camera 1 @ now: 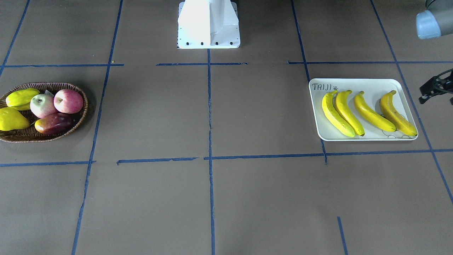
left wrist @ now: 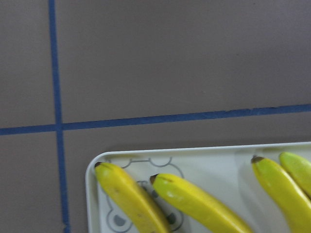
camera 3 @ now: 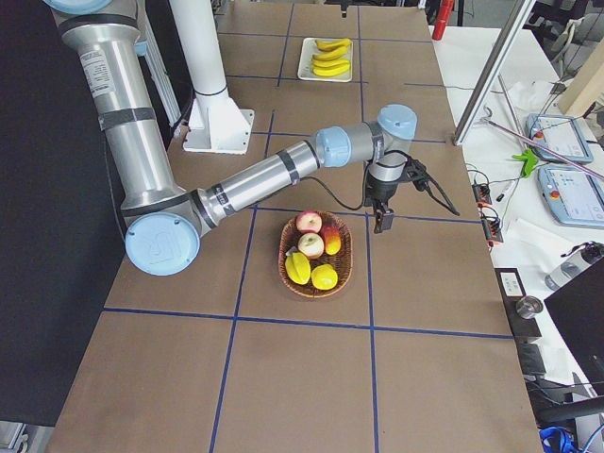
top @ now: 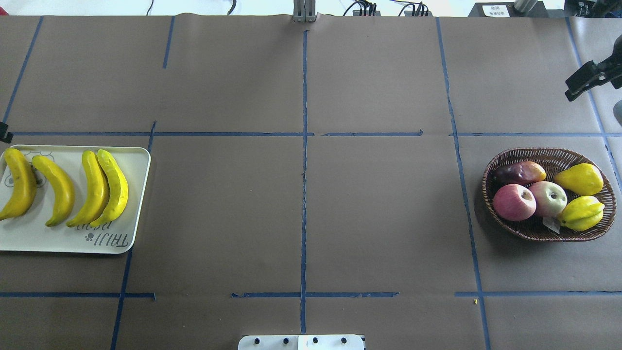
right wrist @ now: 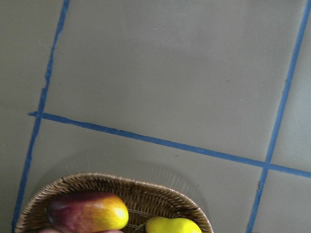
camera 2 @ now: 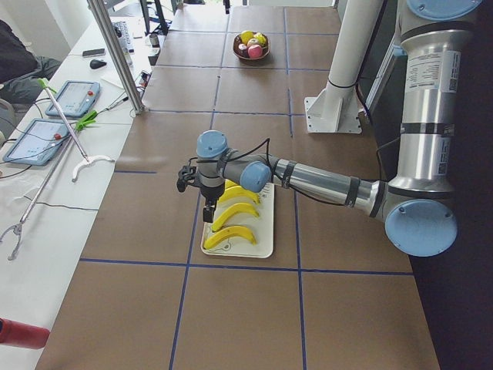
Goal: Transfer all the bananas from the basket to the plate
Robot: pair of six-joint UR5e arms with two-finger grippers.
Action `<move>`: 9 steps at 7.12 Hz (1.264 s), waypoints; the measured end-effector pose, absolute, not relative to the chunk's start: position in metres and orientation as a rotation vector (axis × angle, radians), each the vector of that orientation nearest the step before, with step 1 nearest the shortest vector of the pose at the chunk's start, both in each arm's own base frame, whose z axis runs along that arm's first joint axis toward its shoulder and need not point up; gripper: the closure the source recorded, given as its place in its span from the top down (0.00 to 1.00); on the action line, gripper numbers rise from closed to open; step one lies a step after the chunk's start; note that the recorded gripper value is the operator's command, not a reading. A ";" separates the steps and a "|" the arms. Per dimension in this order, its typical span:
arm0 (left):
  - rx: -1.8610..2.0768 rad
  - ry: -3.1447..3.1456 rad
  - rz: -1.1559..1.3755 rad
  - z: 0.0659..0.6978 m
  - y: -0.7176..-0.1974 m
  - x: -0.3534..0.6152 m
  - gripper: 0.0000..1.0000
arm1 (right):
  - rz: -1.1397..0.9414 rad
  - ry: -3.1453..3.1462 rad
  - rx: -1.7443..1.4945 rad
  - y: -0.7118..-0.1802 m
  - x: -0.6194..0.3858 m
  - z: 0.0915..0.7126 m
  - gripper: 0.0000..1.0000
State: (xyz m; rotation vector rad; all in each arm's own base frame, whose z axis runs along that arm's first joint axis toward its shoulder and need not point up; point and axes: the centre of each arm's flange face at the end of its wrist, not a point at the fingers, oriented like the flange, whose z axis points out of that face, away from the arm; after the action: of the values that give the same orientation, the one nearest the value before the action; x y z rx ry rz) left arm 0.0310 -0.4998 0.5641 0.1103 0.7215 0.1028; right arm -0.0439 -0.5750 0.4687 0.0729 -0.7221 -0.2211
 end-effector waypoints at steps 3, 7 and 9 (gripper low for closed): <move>0.030 0.793 0.119 0.636 -0.462 -0.043 1.00 | -0.231 -0.813 0.025 -0.565 0.021 0.554 1.00; -0.047 0.814 0.025 0.664 -0.434 -0.049 1.00 | -0.137 -0.853 -0.011 -0.557 0.064 0.635 1.00; -0.042 0.864 0.012 0.655 -0.438 -0.045 1.00 | -0.106 -0.885 -0.014 -0.540 0.073 0.680 1.00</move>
State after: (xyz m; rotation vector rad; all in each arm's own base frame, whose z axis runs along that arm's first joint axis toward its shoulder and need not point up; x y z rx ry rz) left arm -0.0453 -0.4376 0.6547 -0.0422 0.8643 0.0119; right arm 0.0733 -0.5396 0.6796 -0.0142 -0.8845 -0.1064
